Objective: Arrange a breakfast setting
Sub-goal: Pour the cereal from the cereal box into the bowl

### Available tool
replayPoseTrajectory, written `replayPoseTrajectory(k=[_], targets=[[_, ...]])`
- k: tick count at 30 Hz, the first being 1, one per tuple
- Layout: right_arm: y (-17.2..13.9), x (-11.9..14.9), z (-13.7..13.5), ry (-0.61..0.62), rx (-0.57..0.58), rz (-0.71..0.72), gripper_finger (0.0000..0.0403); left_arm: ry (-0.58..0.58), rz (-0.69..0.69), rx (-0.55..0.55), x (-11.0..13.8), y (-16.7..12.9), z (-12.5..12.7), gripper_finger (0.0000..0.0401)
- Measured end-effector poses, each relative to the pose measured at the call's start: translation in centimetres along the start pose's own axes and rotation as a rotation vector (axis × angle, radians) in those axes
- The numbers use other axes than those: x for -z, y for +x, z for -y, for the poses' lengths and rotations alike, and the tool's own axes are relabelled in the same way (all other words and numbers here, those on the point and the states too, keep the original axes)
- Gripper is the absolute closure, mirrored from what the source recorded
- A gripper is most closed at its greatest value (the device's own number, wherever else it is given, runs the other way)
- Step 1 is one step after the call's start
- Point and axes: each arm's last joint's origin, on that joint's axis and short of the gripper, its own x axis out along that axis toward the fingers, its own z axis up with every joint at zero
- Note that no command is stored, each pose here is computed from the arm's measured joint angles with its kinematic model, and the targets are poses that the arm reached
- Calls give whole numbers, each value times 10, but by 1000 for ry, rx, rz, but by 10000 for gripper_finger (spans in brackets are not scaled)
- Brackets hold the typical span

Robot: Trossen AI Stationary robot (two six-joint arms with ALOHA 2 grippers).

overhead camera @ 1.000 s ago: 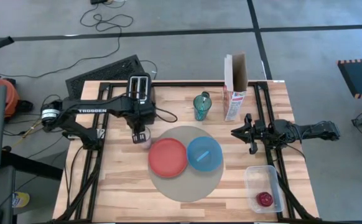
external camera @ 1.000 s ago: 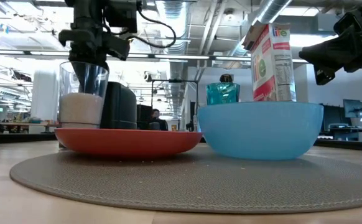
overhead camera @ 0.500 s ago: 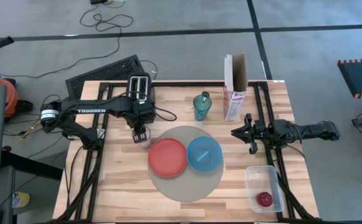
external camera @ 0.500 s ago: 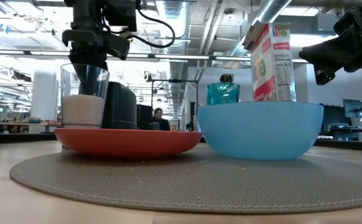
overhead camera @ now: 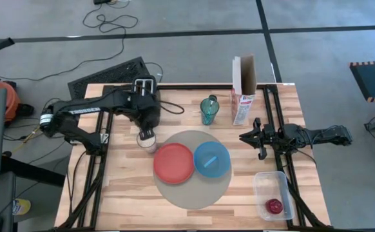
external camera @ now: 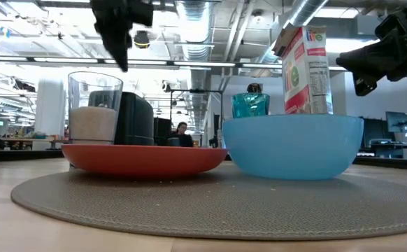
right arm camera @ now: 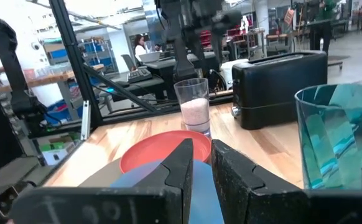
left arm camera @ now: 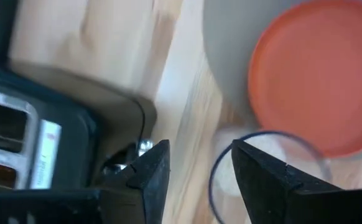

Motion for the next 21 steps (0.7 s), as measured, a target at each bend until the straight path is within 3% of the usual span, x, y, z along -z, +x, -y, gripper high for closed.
replayPoseTrajectory(k=[5,11,17,21], targets=[[0,-1,-1,28,-4,1,317,12,249,-38,12,-32,14,243],[-3,-16,-7,16,-32,53,317,23,575,-16,36,-49,39,243],[-1,-39,-13,-61,37,50,317,74,889,12,52,-34,58,243],[1,-65,-19,-99,112,-54,317,98,1022,23,57,-10,63,243]])
